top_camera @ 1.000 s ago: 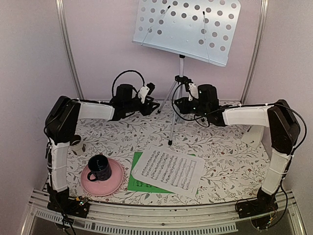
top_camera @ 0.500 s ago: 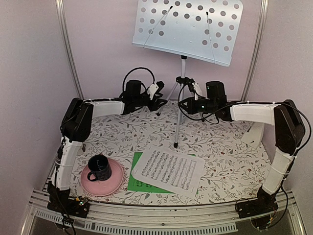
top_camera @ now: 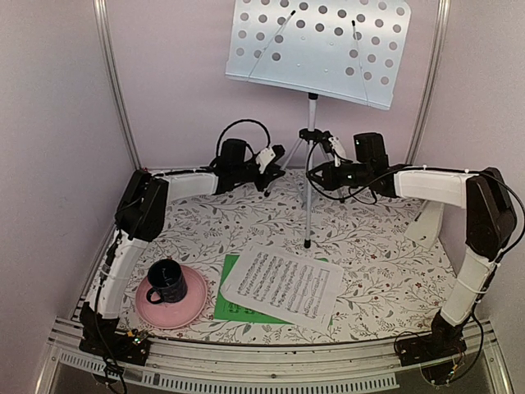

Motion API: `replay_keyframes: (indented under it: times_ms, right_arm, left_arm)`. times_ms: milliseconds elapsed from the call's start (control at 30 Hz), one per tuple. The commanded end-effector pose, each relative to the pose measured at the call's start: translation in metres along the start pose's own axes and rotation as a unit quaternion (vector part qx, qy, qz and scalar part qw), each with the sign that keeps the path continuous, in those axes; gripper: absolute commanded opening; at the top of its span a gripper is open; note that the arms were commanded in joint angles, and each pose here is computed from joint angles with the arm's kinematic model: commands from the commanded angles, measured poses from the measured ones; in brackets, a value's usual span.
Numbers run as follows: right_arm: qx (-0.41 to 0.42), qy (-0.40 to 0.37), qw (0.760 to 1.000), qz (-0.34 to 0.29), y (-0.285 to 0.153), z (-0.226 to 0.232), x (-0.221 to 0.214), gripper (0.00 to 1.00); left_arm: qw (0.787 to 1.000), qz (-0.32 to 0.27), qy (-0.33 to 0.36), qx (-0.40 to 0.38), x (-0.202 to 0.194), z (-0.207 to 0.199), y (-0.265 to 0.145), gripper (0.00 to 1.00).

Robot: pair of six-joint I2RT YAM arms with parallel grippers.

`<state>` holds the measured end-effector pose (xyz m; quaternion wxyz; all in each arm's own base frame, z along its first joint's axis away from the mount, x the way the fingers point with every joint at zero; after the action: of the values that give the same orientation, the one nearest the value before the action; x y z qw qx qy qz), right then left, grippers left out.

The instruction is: Set up the instrument practice props

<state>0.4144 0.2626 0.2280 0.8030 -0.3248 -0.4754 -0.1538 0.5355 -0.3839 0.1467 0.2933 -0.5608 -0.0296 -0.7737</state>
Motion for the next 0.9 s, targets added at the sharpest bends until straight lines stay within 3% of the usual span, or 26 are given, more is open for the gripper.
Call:
replay_keyframes:
  times_ms: [0,133,500,867]
  right_arm:
    - [-0.015,-0.033,0.999,-0.006,-0.025,-0.012,0.017,0.00]
    - [-0.017,-0.053,0.998,0.004,-0.024,-0.017,0.017,0.00]
    - [0.040,-0.085,0.995,0.030,0.005,-0.009,0.012,0.00]
    - [0.087,-0.088,0.991,0.042,0.045,0.046,-0.004,0.00]
  left_arm:
    - [0.999,0.016,-0.023,0.026,-0.003,-0.003,-0.017,0.00]
    - [0.997,0.005,-0.028,0.069,0.002,-0.007,-0.046,0.00]
    - [0.985,0.054,-0.043,0.155,-0.021,-0.026,-0.131,0.00]
    - [0.981,0.097,-0.058,0.160,-0.051,-0.005,-0.134,0.00]
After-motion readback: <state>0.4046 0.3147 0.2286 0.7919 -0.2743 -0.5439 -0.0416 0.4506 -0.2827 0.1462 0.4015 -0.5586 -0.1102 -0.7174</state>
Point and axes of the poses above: each gripper's point midway between its finger pads, its own y axis out along the fingers, its own z axis along the line the jaws close on, x = y × z, the point moved 5 cm from there along -y, back along the fingers, and after that the axes turned 4 degrees about y, right-handed, at the moved point
